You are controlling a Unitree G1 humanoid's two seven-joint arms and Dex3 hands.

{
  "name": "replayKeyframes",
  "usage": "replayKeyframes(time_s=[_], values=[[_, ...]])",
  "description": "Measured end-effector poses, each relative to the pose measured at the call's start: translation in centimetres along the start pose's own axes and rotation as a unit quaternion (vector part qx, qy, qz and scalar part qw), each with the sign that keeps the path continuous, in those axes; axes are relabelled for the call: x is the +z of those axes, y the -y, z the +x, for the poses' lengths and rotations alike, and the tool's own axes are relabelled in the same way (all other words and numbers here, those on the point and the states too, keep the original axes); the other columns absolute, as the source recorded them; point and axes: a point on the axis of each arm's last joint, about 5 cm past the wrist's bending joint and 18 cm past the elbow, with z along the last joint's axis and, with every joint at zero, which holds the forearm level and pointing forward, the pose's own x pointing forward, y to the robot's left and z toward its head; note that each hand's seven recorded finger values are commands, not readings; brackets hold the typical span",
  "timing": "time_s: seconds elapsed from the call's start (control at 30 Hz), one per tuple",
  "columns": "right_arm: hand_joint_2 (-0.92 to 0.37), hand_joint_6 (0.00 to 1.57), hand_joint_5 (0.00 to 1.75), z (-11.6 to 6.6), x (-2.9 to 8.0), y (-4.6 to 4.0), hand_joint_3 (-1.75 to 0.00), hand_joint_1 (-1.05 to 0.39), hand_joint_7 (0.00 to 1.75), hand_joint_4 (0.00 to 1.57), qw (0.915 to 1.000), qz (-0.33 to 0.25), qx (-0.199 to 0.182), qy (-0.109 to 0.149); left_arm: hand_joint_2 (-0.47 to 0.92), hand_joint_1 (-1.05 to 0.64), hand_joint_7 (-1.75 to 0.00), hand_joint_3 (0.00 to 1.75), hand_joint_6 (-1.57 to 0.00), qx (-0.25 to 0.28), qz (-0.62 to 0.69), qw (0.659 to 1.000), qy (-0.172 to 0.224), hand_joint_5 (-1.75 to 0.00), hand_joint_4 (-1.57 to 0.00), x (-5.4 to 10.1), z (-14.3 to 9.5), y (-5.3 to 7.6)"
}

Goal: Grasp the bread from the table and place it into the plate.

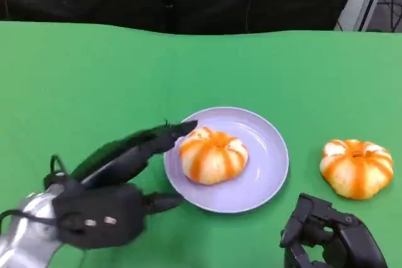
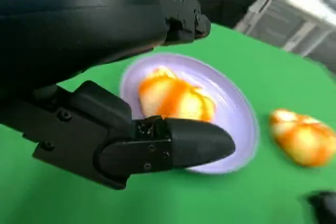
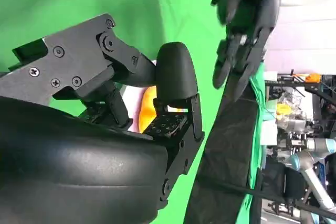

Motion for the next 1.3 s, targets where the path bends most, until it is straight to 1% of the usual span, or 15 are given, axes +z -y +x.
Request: replayKeyframes(time_s=[0.03, 0.07, 0.13, 0.2, 0.3, 0.37, 0.47, 0.5, 0.53, 0.57, 0.63, 0.7, 0.77, 0.93, 1.3], values=[[-0.65, 0.72, 1.75, 0.0, 0.0, 0.01, -1.05, -0.15, 1.52, 0.78, 1.0000, 0.000, 0.000, 0.000, 0.92, -0.86, -0.01, 0.49, -0.08, -0.001, -0.014, 1.000, 0.000, 0.00, 0.00, 0.0, -0.3, -0.1], [-0.65, 0.72, 1.75, 0.0, 0.0, 0.01, -1.05, -0.15, 1.53, 0.77, 1.0000, 0.000, 0.000, 0.000, 0.92, -0.73, -0.04, 0.32, -0.19, -0.002, -0.021, 1.000, -0.001, -0.06, -0.15, 0.0, -0.5, -0.1], [-0.66, 0.72, 1.75, 0.1, 0.0, -0.01, -1.05, -0.15, 1.53, 0.77, 1.0000, 0.000, 0.002, 0.001, 0.92, -0.59, -0.06, 0.19, -0.30, 0.008, -0.102, 0.995, 0.001, -0.10, -0.28, -0.2, -1.1, -0.2], [-0.66, 0.72, 1.75, 0.0, 0.0, 0.02, -1.05, -0.15, 1.53, 0.77, 1.0000, 0.000, 0.002, 0.000, 0.92, -0.55, -0.06, 0.16, -0.34, 0.021, -0.208, 0.978, 0.006, -0.11, -0.33, -0.6, -2.0, 0.0], [-0.66, 0.72, 1.75, 0.1, -0.1, 0.03, -1.04, -0.14, 1.53, 0.76, 1.0000, 0.000, 0.005, -0.002, 0.92, -0.24, -0.15, 0.21, -0.58, 0.046, -0.371, 0.928, 0.013, -0.28, -0.64, -1.5, -3.8, 0.7], [-0.66, 0.71, 1.75, 0.1, -0.1, 0.06, -1.03, -0.14, 1.53, 0.76, 1.0000, 0.000, 0.006, -0.001, 0.92, -0.13, -0.15, 0.36, -0.79, 0.067, -0.473, 0.879, 0.016, -0.71, -0.67, -2.1, -5.4, 1.2], [-0.66, 0.72, 1.75, 0.2, -0.1, 0.26, -1.03, -0.14, 1.53, 0.76, 1.0000, 0.001, 0.006, 0.000, 0.92, -0.10, -0.16, 0.42, -0.93, 0.080, -0.590, 0.803, 0.026, -1.01, -0.67, -3.3, -8.2, 1.8], [-0.66, 0.72, 1.75, 0.1, -0.2, 0.38, -1.03, -0.14, 1.53, 0.77, 1.0000, 0.000, 0.004, -0.002, 0.89, -0.09, -0.25, 0.48, -1.01, 0.084, -0.600, 0.795, 0.025, -1.17, -0.69, -3.5, -8.8, 1.8], [-0.66, 0.72, 1.75, 0.1, -0.2, 0.44, -1.03, -0.14, 1.53, 0.77, 1.0000, 0.000, 0.004, -0.002, 0.82, -0.08, -0.45, 0.62, -1.05, 0.085, -0.605, 0.791, 0.024, -1.34, -0.72, -3.7, -9.2, 1.8], [-0.66, 0.72, 1.75, 0.2, -0.2, 0.45, -1.03, -0.14, 1.52, 0.77, 1.0000, 0.001, 0.006, -0.001, 0.72, -0.07, -0.78, 0.84, -1.03, 0.082, -0.609, 0.788, 0.026, -1.51, -0.77, -3.9, -9.7, 1.8], [-0.66, 0.72, 1.75, 0.2, -0.2, 0.50, -1.03, -0.14, 1.52, 0.77, 1.0000, 0.002, 0.006, 0.002, 0.59, -0.06, -1.13, 1.13, -1.01, 0.078, -0.613, 0.786, 0.024, -1.68, -0.80, -4.5, -10.6, 1.9], [-0.66, 0.72, 1.75, 0.1, -0.4, 0.61, -1.03, -0.14, 1.52, 0.77, 1.0000, 0.003, 0.005, -0.002, 0.57, -0.08, -1.32, 1.19, -0.96, 0.079, -0.615, 0.785, 0.015, -1.73, -0.82, -5.0, -11.4, 2.2], [-0.66, 0.72, 1.75, 0.1, -0.5, 0.71, -1.03, -0.14, 1.51, 0.78, 1.0000, 0.003, 0.004, -0.005, 0.60, -0.11, -1.52, 1.11, -0.87, 0.082, -0.618, 0.782, 0.009, -1.74, -0.83, -5.2, -11.8, 2.4], [-0.66, 0.73, 1.75, 0.0, -0.5, 0.93, -1.03, -0.14, 1.51, 0.78, 1.0000, 0.005, 0.004, -0.003, 0.63, -0.12, -1.69, 1.14, -0.78, 0.114, -0.637, 0.762, -0.008, -1.75, -0.84, -5.4, -12.4, 3.2], [-0.67, 0.72, 1.75, -0.2, -0.5, 0.97, -1.03, -0.13, 1.52, 0.77, 1.0000, 0.002, 0.003, -0.005, 0.64, -0.10, -1.70, 1.17, -0.71, 0.150, -0.628, 0.762, -0.040, -1.75, -0.79, -5.3, -12.2, 3.3]])
